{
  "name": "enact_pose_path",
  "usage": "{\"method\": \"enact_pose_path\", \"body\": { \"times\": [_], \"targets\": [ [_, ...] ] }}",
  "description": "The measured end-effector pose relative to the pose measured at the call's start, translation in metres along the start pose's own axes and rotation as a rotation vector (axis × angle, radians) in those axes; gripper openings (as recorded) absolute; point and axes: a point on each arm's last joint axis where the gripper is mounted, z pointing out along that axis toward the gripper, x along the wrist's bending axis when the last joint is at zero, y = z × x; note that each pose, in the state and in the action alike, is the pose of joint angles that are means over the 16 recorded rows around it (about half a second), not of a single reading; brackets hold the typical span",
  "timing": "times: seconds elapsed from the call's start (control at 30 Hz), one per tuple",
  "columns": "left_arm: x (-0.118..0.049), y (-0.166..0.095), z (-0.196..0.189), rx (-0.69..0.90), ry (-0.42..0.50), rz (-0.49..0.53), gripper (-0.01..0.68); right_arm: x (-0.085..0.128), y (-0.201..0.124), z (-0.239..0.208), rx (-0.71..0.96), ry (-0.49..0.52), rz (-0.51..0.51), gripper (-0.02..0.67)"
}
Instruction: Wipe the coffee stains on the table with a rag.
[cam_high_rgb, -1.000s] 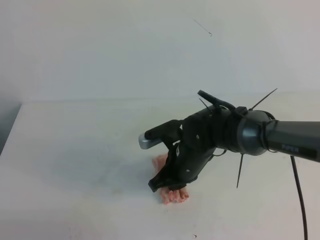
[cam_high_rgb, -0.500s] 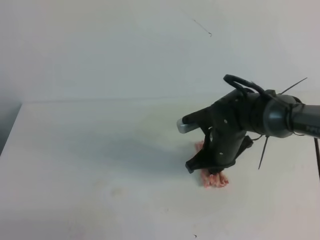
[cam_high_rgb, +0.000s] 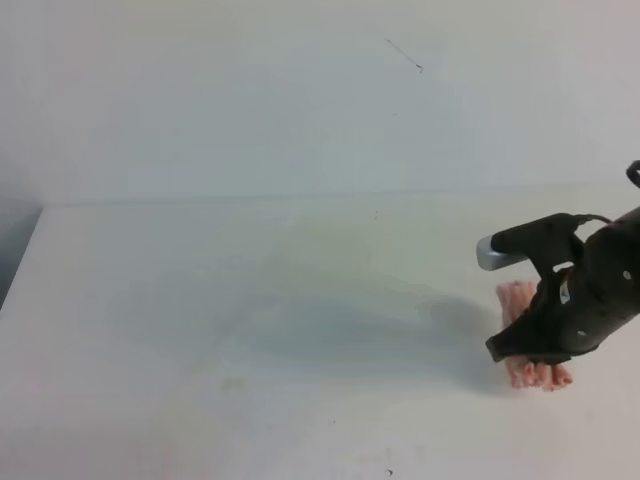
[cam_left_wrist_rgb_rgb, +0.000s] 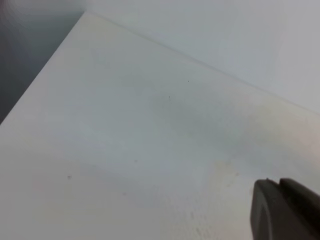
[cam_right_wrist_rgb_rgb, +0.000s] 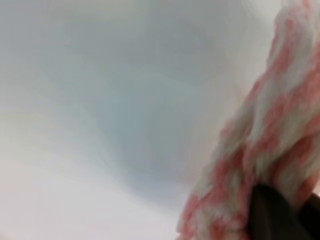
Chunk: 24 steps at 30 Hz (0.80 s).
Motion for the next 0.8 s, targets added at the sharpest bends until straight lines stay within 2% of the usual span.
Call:
{"method": "enact_pose_path", "body": {
  "times": [0.33, 0.47, 0.57, 0.8],
  "targets": [
    [0.0, 0.0, 0.0, 0.0, 0.0, 0.0, 0.001, -0.003, -0.01, -0.027, -0.071, 0.014, -0.002, 0.25],
    [0.0, 0.0, 0.0, 0.0, 0.0, 0.0, 0.001, 0.0, -0.01, -0.033, -0.081, 0.038, 0.017, 0.297],
    [0.0, 0.0, 0.0, 0.0, 0.0, 0.0, 0.001, 0.004, -0.009, -0.041, -0.093, 0.06, 0.026, 0.276],
    [0.0, 0.0, 0.0, 0.0, 0.0, 0.0, 0.001, 0.011, -0.009, -0.086, -0.195, 0.101, 0.031, 0.112]
  ]
}}
